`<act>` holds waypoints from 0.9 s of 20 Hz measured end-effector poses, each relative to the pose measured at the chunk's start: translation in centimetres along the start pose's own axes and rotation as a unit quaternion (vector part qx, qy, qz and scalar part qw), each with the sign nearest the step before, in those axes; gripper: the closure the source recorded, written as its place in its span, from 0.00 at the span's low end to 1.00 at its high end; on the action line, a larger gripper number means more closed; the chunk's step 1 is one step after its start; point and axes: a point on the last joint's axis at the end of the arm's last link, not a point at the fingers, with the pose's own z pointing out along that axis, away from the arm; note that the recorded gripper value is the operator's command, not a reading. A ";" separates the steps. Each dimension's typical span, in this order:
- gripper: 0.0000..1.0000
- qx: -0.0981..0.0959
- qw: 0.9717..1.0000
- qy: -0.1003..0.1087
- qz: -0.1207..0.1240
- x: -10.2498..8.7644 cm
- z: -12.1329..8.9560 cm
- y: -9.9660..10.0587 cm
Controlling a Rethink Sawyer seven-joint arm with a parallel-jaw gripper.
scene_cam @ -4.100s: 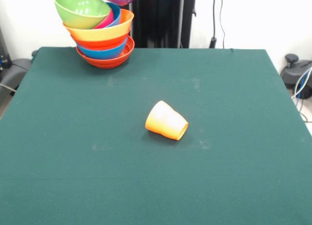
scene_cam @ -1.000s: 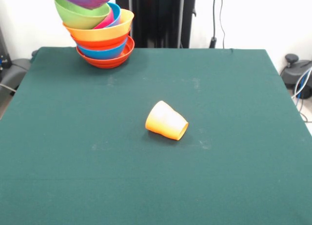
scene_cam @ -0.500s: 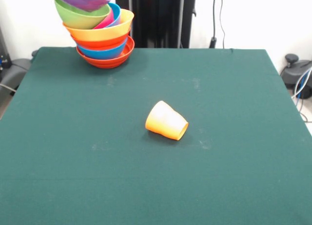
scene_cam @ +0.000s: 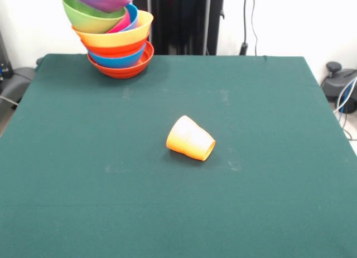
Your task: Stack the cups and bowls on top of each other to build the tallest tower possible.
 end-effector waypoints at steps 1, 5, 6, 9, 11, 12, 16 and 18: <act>1.00 -0.001 1.000 0.003 -0.003 0.0 0.1 0.3; 1.00 -0.003 1.000 0.011 -0.011 0.3 0.3 0.9; 1.00 -0.003 1.000 0.014 -0.014 0.4 0.4 1.1; 0.00 -0.005 1.000 0.017 -0.022 0.6 0.6 1.8; 0.00 -0.005 1.000 0.015 -0.023 0.6 0.6 1.9; 0.00 -0.005 1.000 0.015 -0.023 0.6 0.6 1.9; 0.00 -0.001 1.000 0.012 -0.025 0.5 0.6 1.9; 0.00 0.002 1.000 0.011 -0.025 0.5 0.6 1.9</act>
